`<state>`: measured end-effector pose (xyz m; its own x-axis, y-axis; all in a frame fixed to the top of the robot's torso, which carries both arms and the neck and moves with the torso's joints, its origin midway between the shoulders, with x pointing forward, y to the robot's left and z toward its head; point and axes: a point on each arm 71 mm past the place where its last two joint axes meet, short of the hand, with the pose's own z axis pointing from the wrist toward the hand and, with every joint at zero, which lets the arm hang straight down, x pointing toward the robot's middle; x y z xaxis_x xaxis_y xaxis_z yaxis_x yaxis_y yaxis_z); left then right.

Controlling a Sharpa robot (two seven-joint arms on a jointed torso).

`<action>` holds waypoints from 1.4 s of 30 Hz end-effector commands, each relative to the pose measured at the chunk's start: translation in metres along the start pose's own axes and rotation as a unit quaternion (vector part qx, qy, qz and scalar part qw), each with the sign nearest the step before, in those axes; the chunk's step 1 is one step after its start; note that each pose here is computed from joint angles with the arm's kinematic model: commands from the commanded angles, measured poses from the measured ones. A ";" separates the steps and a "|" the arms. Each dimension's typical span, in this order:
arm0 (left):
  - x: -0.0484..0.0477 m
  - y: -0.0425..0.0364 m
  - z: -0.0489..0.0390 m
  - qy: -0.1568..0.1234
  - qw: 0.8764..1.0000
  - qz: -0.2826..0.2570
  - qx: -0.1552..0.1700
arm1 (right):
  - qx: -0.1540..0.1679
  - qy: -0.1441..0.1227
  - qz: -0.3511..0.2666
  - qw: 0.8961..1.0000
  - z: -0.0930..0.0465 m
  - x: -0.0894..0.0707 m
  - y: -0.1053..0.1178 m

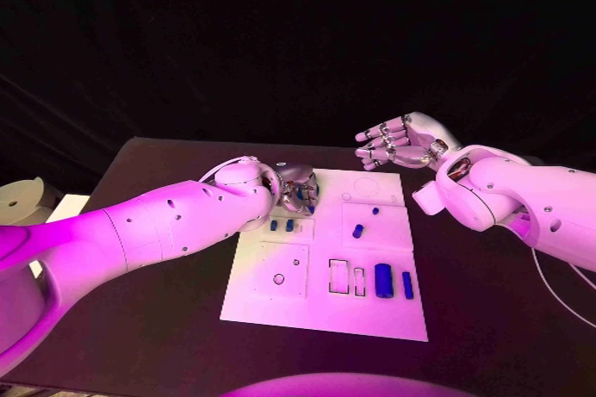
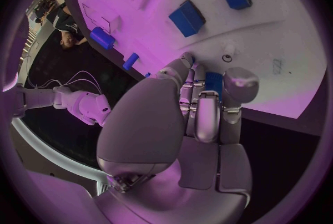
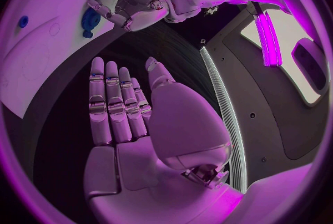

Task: Assemble the parts on the task board

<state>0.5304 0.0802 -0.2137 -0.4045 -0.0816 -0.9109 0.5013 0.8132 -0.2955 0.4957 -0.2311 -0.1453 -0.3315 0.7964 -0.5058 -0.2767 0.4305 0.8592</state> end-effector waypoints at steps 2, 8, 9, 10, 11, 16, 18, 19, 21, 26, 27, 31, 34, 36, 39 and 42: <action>0.0096 0.0004 0.0015 0.036 0.999 0.008 -0.010 | -0.005 0.009 -0.002 1.000 0.000 0.002 0.001; 0.0123 0.0005 0.0034 0.045 0.999 0.008 -0.014 | -0.006 0.010 -0.002 1.000 0.000 0.003 0.002; 0.0129 0.0001 0.0038 0.047 0.999 0.008 -0.013 | -0.006 0.010 -0.002 1.000 0.000 0.003 0.002; 0.0133 -0.0002 0.0040 0.048 0.999 0.007 -0.013 | -0.006 0.010 -0.001 1.000 0.000 0.003 0.002; 0.0140 -0.0007 0.0042 0.050 0.999 0.007 -0.013 | -0.006 0.011 -0.001 1.000 0.000 0.003 0.002; 0.0150 -0.0015 0.0046 0.050 0.999 0.006 -0.012 | -0.006 0.011 -0.001 1.000 0.000 0.004 0.002; 0.0142 -0.0010 0.0044 0.041 0.999 0.005 -0.013 | -0.007 0.011 -0.001 1.000 0.001 0.004 0.002; 0.0138 -0.0005 0.0042 0.036 0.999 0.003 -0.014 | -0.007 0.011 -0.001 1.000 0.001 0.004 0.002; 0.0132 0.0005 0.0032 0.027 1.000 -0.004 -0.016 | -0.007 0.011 -0.001 1.000 0.001 0.004 0.002; 0.0078 0.0023 -0.0012 -0.003 0.999 -0.028 -0.016 | -0.007 0.011 -0.001 1.000 0.001 0.003 0.002; 0.0066 0.0027 -0.0024 -0.009 0.999 -0.032 -0.015 | -0.007 0.011 -0.001 1.000 0.001 0.003 0.002; 0.0014 0.0042 -0.0069 -0.028 0.998 -0.054 -0.013 | -0.007 0.011 -0.001 1.000 0.001 0.003 0.001; -0.0037 0.0055 -0.0120 -0.037 0.997 -0.073 -0.011 | -0.006 0.010 -0.002 1.000 0.001 0.003 0.001; -0.0072 0.0065 -0.0156 -0.042 0.996 -0.084 -0.011 | -0.005 0.010 -0.002 1.000 0.001 0.003 0.001; -0.0131 0.0096 -0.0224 -0.050 0.994 -0.100 -0.011 | -0.004 0.010 -0.002 1.000 0.001 0.002 0.000; -0.0186 0.0162 -0.0314 -0.059 0.991 -0.116 -0.014 | -0.003 0.009 -0.003 1.000 0.001 0.002 -0.001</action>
<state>0.5222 0.1104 -0.1959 -0.4078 -0.2639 -0.8741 0.4184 0.7969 -0.4358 0.4969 -0.2310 -0.1461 -0.3332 0.7951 -0.5067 -0.2761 0.4316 0.8588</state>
